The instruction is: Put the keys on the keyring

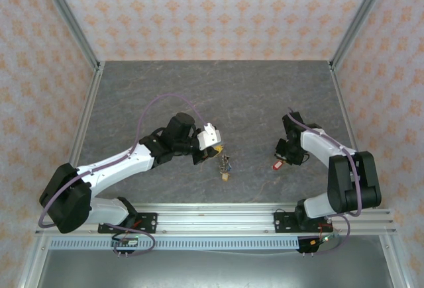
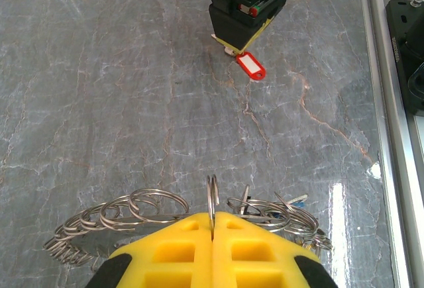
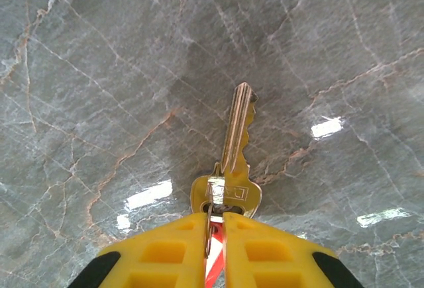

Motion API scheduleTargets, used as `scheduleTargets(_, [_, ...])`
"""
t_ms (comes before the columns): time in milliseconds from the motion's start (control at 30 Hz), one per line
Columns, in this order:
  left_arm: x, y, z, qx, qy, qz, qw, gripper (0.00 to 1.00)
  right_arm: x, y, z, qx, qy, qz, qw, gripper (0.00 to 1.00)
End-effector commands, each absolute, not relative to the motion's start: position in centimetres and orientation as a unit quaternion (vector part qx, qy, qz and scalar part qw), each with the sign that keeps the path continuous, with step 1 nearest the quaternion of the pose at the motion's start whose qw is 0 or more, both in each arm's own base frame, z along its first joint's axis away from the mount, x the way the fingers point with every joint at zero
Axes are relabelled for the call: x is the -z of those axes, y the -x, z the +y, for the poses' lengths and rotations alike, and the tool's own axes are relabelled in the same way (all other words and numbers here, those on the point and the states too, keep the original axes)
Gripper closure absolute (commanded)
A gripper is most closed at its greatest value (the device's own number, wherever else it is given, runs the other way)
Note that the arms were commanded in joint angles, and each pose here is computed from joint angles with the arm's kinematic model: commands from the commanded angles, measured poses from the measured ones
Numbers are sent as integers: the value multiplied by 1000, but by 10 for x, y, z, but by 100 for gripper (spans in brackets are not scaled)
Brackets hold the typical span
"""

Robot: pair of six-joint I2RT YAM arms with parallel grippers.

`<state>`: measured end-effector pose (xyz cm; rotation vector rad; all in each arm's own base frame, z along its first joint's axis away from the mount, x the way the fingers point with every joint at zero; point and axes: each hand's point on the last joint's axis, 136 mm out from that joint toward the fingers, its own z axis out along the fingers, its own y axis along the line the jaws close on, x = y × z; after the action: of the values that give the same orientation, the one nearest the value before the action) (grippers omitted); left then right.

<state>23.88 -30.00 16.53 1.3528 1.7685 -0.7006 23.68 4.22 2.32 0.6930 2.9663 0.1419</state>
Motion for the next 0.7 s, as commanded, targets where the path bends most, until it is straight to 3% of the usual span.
scheduleTargets(0, [-184,-240,-309,290,-538,676,412,100,-33,-239,40,-39,-222,972,59,86])
scheduleTargets(433, [-184,-239,-308,287,-540,677,410,100,-28,-241,39,-37,-218,974,57,90])
scheduleTargets(667, [-183,-239,-308,287,-539,677,411,100,-38,-240,41,-45,-215,973,69,100])
